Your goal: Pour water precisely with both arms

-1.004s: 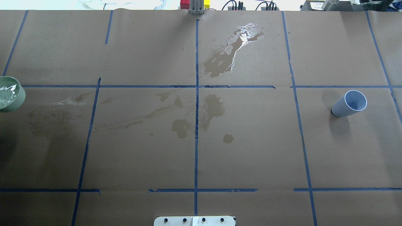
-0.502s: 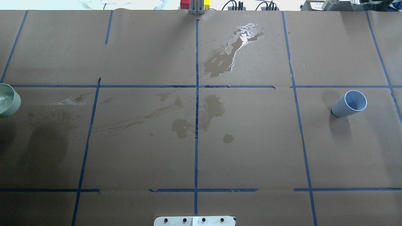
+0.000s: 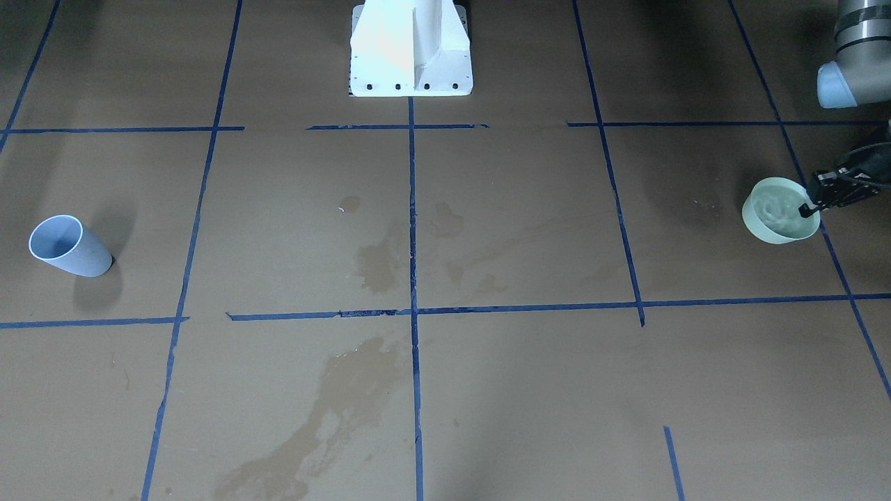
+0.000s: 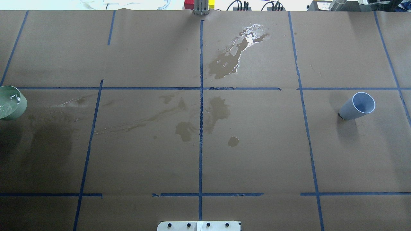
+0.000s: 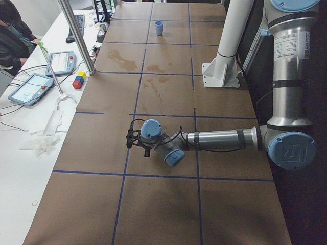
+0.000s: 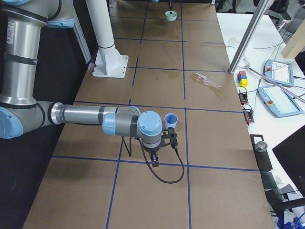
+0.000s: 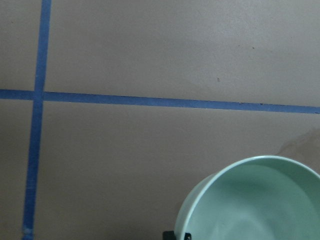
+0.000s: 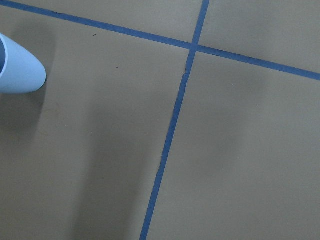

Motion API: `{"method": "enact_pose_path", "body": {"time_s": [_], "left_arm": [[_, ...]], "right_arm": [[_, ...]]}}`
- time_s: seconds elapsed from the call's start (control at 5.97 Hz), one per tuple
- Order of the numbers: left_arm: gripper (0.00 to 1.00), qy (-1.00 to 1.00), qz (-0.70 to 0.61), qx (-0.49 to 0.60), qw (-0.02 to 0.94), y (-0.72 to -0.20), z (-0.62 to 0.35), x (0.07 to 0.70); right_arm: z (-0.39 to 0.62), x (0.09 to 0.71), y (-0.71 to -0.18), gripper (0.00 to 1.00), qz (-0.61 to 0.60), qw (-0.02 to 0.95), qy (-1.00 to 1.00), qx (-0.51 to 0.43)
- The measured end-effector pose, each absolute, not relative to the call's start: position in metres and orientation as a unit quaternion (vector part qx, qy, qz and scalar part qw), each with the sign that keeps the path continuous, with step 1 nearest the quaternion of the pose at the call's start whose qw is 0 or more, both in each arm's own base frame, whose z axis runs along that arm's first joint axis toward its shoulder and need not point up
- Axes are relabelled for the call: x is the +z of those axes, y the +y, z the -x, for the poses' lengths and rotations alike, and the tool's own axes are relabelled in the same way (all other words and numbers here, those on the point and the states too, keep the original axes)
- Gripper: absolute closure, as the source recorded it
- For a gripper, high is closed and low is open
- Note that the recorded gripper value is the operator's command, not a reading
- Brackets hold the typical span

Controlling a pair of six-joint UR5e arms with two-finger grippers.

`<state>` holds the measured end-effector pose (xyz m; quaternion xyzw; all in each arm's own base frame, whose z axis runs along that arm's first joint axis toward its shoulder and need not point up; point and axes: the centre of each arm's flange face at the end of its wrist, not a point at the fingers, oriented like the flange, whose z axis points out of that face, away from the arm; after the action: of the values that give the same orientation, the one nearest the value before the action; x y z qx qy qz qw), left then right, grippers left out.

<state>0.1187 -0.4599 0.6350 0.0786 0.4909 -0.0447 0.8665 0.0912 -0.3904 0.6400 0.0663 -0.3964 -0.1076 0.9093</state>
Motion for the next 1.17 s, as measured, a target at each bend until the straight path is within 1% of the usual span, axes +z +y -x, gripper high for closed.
{"method": "enact_pose_path", "body": {"time_s": [0.5, 0.84, 1.0, 1.17], "left_arm": [[0.99, 0.483, -0.074, -0.036, 0.872, -0.451, -0.162, 0.638], [0.92, 0.481, -0.065, -0.027, 0.874, -0.449, -0.174, 0.644], [0.82, 0.48, -0.063, -0.026, 0.874, -0.45, -0.177, 0.646], [0.62, 0.479, -0.062, -0.025, 0.875, -0.451, -0.178, 0.649]], "right_arm": [[-0.091, 0.641, -0.39, 0.0, -0.066, 0.909, -0.396, -0.107], [-0.091, 0.641, -0.39, 0.0, -0.065, 0.91, -0.396, -0.107], [-0.091, 0.641, -0.39, 0.0, -0.065, 0.91, -0.396, -0.107], [-0.091, 0.641, -0.39, 0.0, -0.065, 0.91, -0.396, -0.107]]}}
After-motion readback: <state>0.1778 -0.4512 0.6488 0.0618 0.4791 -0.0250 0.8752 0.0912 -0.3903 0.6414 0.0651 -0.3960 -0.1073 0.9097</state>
